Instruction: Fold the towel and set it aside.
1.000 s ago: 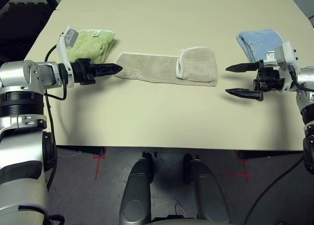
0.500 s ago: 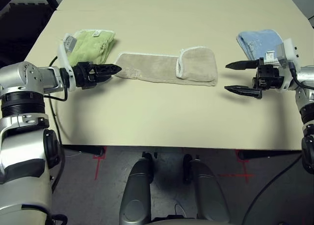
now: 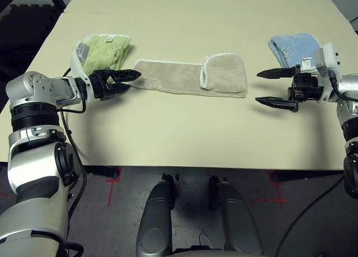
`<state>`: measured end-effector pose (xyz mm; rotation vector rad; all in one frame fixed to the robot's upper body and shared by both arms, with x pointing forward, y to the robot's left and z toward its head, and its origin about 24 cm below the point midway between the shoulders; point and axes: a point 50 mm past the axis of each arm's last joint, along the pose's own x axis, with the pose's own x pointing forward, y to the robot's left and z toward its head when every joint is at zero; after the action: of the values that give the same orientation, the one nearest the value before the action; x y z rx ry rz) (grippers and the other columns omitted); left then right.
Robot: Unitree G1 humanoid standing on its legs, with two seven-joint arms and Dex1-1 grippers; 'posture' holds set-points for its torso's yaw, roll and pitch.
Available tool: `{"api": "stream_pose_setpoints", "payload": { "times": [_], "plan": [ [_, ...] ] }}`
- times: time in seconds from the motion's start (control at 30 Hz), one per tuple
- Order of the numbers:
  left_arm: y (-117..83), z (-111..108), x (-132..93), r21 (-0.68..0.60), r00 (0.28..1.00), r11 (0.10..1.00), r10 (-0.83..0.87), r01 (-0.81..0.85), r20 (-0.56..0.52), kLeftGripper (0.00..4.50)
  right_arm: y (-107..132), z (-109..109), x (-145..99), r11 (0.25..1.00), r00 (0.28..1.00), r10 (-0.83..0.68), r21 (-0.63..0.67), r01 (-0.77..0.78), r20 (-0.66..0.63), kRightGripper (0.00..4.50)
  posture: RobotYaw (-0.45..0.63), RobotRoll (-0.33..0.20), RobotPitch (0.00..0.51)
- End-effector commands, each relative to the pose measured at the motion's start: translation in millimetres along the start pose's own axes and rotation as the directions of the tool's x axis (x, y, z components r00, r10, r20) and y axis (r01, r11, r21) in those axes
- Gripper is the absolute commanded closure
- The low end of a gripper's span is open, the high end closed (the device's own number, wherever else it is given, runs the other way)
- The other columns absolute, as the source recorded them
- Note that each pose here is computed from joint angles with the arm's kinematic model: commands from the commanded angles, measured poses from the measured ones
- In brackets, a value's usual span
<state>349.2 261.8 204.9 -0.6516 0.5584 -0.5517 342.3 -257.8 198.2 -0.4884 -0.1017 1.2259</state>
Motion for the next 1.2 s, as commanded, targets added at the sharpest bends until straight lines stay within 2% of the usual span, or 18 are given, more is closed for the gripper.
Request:
{"api": "stream_pose_setpoints", "payload": {
  "times": [0.03, 0.3, 0.37, 0.4, 0.73, 0.9, 1.2],
  "plan": [
    [6, -2, 3, -0.031, 1.000, 0.999, 0.024, -0.024, 0.012, 0.00, -1, 2, -2, 1.000, 1.000, -0.005, -0.010, 0.005, -0.008, 0.03, 0.01, 0.000, 0.278],
    [9, 2, 8, -0.061, 0.995, 0.996, 0.069, -0.064, 0.076, 0.00, 0, 2, 0, 1.000, 1.000, 0.005, -0.011, -0.005, -0.009, 0.03, 0.01, 0.000, 0.277],
    [10, 3, 9, -0.060, 0.994, 0.996, 0.077, -0.072, 0.083, 0.38, -1, 2, 0, 1.000, 1.000, 0.005, -0.012, -0.005, -0.009, 0.00, 0.01, 0.000, 0.276],
    [10, 3, 9, -0.062, 0.993, 0.995, 0.078, -0.073, 0.084, 0.59, -1, 3, 0, 1.000, 1.000, 0.005, -0.012, -0.005, -0.009, 0.00, 0.01, 0.000, 0.277],
    [10, 2, 8, -0.081, 0.993, 0.994, 0.081, -0.074, 0.083, 4.47, -2, 4, 0, 1.000, 1.000, -0.001, -0.018, 0.001, -0.013, 0.00, 0.01, 0.000, 0.281],
    [10, 4, 1, -0.082, 0.993, 0.994, 0.086, -0.079, 0.085, 4.47, -3, 4, -1, 1.000, 1.000, -0.011, -0.017, 0.011, -0.012, 0.00, 0.01, 0.000, 0.282],
    [11, 13, -30, 0.034, 0.988, 0.989, 0.144, -0.146, 0.058, 4.47, -4, 4, 2, 1.000, 1.000, -0.015, -0.016, 0.015, -0.008, 0.00, 0.03, 0.000, 0.282]
  ]
}}
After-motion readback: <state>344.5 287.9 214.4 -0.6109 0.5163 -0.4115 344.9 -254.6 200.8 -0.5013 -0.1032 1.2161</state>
